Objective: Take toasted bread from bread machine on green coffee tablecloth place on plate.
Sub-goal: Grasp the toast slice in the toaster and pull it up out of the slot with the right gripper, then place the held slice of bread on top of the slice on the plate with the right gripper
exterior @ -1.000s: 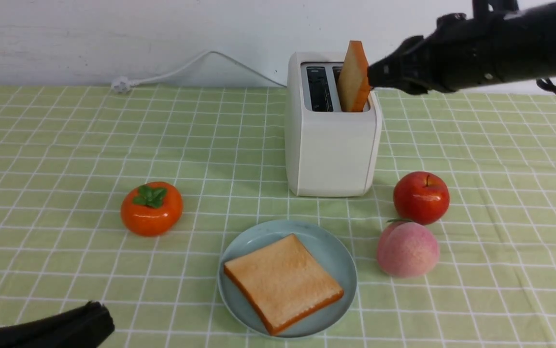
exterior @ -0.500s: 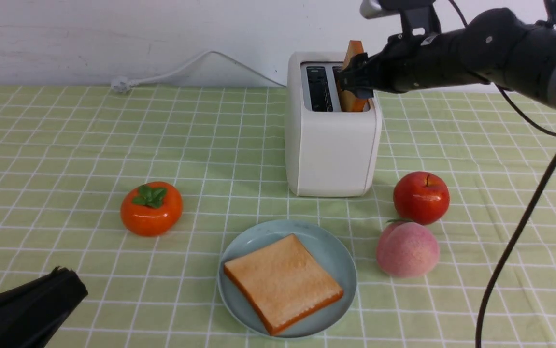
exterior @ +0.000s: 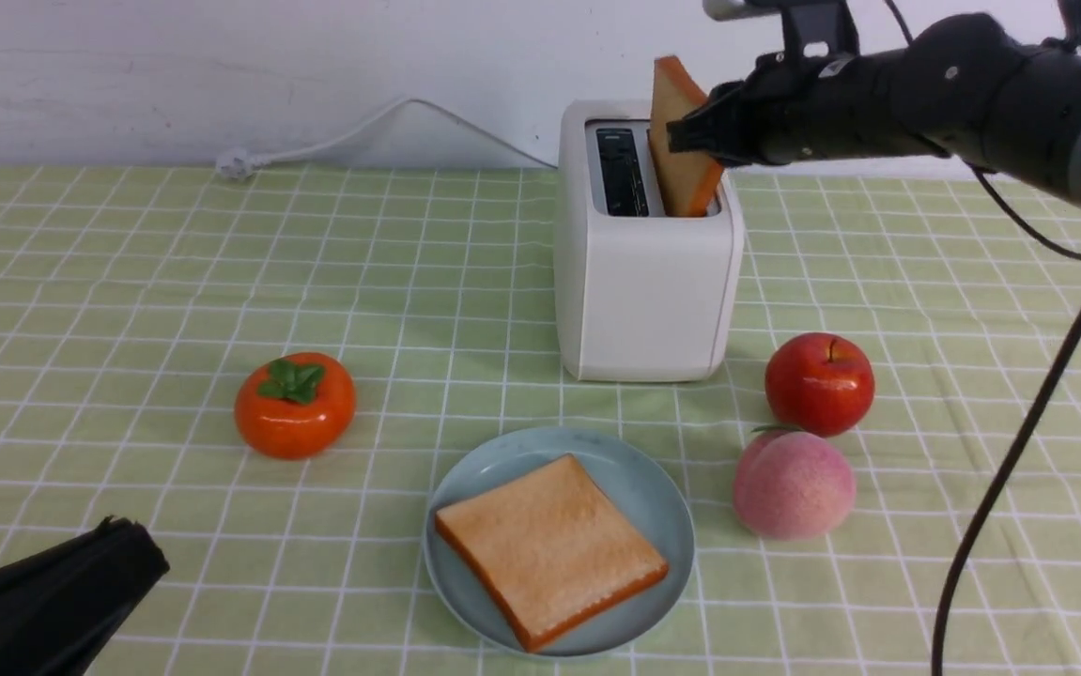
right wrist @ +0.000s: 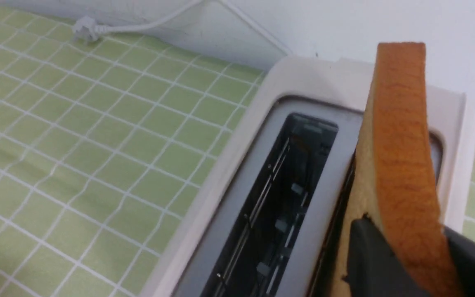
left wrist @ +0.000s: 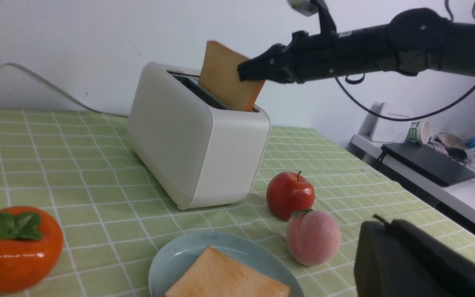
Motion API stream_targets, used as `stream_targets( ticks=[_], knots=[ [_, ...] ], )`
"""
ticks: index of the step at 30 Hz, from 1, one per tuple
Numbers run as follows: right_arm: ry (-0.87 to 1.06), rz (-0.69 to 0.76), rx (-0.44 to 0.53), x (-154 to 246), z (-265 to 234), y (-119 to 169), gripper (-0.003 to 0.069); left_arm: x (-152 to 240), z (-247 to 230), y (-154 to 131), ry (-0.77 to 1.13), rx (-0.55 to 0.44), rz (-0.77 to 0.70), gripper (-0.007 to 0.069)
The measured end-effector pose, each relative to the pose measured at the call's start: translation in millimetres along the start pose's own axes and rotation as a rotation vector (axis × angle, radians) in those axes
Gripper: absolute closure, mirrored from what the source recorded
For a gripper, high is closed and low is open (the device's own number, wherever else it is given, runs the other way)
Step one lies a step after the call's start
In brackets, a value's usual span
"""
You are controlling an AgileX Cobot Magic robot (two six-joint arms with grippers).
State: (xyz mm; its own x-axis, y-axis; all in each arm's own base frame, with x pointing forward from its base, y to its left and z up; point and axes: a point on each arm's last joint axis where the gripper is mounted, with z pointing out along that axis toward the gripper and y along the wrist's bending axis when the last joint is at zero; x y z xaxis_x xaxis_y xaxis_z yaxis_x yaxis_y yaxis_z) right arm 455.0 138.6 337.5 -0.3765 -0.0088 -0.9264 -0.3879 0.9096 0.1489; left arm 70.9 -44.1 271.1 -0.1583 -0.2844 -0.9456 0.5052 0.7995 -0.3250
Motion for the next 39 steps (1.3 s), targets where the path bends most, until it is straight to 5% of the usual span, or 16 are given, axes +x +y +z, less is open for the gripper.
stream_targets(
  ticks=[6, 10, 20, 29, 33, 36, 39],
  knots=[
    [-0.072, -0.073, -0.141, -75, -119, 37, 0.0543, 0, 0, 0, -0.001, -0.001, -0.001, 0.0638],
    [0.139, -0.062, -0.254, -60, -174, 53, 0.0543, 0, 0, 0, -0.001, -0.002, -0.001, 0.0638],
    [0.504, 0.286, -0.476, 108, -106, 87, 0.0543, 0, 0, 0, -0.001, -0.002, -0.001, 0.0635],
    [0.463, 0.518, -0.443, 145, -55, 83, 0.0542, 0, 0, 0, -0.001, -0.001, -0.001, 0.0635],
    [0.507, 0.541, -0.425, 159, -45, 81, 0.0468, 0, 0, 0, 0.001, 0.002, -0.001, 0.0635],
    [0.548, 0.58, -0.394, 165, -42, 77, 0.0268, 1, 0, -1, 0.008, 0.012, -0.001, 0.0635],
    [0.553, 0.586, -0.372, 163, -44, 71, 0.017, 1, 0, -1, 0.008, 0.012, -0.001, 0.0635]
  ],
)
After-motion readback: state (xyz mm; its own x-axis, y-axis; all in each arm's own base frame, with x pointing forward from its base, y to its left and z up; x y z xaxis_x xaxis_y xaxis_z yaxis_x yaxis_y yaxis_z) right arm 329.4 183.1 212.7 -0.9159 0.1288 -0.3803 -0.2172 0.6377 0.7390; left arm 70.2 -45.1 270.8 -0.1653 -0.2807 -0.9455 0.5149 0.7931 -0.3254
